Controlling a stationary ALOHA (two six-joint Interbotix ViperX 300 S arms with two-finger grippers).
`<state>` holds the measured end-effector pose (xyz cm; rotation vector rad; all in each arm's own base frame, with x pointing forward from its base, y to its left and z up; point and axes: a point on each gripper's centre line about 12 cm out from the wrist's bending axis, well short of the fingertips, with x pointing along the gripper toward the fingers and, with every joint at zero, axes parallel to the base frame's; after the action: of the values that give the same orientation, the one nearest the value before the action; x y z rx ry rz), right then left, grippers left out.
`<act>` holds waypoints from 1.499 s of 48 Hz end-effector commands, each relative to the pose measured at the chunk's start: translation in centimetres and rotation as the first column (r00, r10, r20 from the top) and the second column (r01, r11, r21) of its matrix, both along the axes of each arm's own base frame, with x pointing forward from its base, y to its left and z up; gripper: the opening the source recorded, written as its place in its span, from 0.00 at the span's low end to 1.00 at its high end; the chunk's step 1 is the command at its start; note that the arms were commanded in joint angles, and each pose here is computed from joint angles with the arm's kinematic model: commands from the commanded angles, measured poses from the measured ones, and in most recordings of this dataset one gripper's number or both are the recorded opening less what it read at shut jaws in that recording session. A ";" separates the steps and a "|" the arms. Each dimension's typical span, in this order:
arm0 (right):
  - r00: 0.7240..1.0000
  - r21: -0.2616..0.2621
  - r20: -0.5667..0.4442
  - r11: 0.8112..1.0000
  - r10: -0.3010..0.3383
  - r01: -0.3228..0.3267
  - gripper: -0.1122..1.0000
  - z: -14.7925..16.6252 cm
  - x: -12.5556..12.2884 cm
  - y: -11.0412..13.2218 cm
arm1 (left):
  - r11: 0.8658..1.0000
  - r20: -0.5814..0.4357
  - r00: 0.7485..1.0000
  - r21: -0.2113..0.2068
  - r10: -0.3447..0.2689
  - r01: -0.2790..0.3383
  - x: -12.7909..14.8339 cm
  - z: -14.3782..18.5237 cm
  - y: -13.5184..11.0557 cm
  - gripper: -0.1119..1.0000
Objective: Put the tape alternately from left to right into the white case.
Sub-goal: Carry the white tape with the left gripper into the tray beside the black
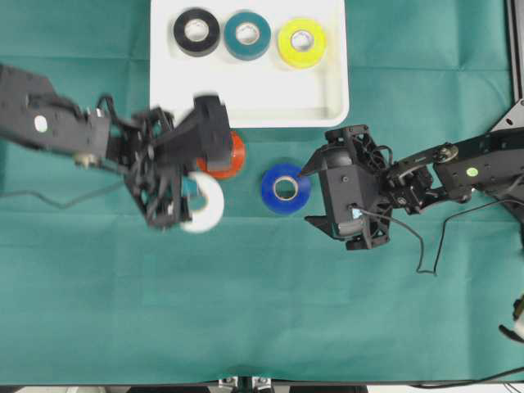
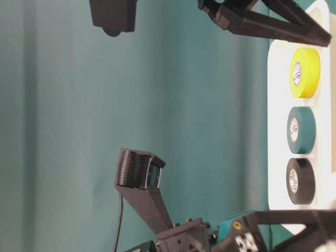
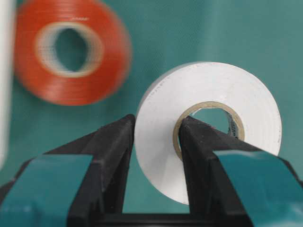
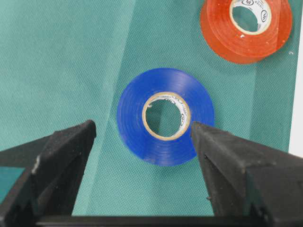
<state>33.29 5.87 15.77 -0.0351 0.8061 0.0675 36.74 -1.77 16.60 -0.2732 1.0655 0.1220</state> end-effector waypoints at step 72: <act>1.000 0.009 0.019 1.000 0.009 -0.009 0.89 0.4 0.4 0.3 | 0.967 0.189 0.969 0.168 0.158 -0.190 -2.1 -0.7 14.4 0.08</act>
<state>33.34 5.91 15.43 -0.0359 0.8145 0.0688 34.25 12.55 14.99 -0.2101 0.8821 0.3477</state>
